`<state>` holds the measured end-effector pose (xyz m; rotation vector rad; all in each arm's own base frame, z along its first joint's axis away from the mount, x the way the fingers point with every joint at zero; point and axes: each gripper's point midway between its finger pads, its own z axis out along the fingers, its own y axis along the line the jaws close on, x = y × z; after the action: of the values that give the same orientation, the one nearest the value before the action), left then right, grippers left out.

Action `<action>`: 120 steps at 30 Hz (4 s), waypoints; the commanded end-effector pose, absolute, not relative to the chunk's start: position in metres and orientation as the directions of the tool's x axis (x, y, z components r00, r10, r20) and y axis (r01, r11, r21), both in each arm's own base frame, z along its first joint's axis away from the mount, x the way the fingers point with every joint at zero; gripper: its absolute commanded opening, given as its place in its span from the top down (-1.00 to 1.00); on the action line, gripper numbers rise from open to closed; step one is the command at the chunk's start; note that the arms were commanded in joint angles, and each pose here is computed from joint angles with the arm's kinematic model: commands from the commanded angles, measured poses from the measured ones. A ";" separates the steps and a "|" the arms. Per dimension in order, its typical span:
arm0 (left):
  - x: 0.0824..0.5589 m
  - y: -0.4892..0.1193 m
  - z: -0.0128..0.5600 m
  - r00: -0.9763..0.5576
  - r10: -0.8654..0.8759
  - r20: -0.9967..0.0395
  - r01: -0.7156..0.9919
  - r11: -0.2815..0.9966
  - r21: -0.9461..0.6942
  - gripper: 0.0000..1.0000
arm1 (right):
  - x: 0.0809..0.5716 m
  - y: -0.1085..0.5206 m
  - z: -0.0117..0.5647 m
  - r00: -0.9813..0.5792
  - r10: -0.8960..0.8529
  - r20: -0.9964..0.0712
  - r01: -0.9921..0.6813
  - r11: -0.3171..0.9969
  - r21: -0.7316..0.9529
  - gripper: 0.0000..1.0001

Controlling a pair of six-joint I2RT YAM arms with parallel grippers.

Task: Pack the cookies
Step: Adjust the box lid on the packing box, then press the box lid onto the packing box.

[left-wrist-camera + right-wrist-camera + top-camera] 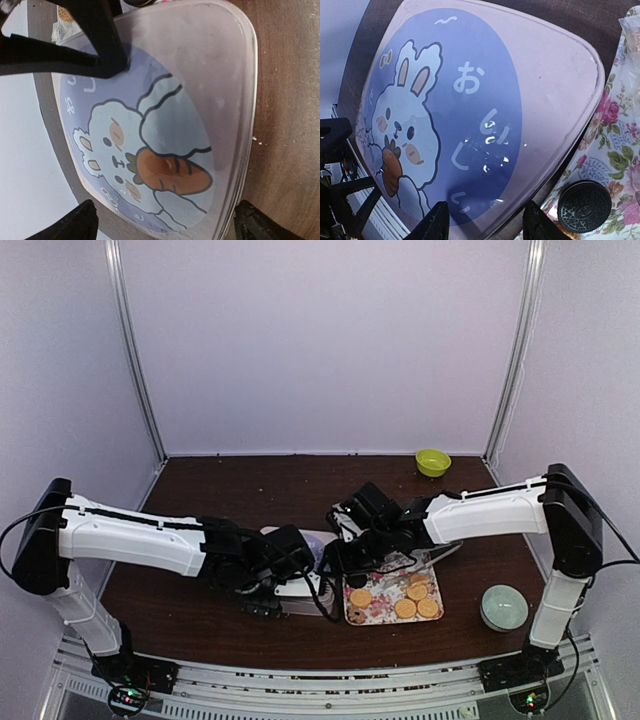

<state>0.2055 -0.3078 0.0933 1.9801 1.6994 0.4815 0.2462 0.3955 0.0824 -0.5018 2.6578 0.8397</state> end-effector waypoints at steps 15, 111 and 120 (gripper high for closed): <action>0.243 -0.232 0.154 -0.142 0.905 -0.402 0.932 0.259 0.253 -0.96 | 0.250 0.394 0.090 -0.861 -0.308 -0.406 -0.476 0.769 0.427 -0.02; 0.305 -0.214 0.065 -0.347 0.878 -0.328 0.891 0.418 0.176 -0.61 | 0.251 0.337 0.055 -0.829 -0.360 -0.428 -0.467 0.867 0.175 0.24; 0.316 -0.238 0.093 -0.328 0.850 -0.412 0.899 0.415 0.141 -0.57 | 0.263 0.373 0.150 -0.770 -0.250 -0.587 -0.506 0.800 0.322 -0.03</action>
<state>0.2966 -0.2118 0.0487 1.5728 2.3788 -0.0671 0.2588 0.3599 0.1076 -0.5839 2.5446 0.5502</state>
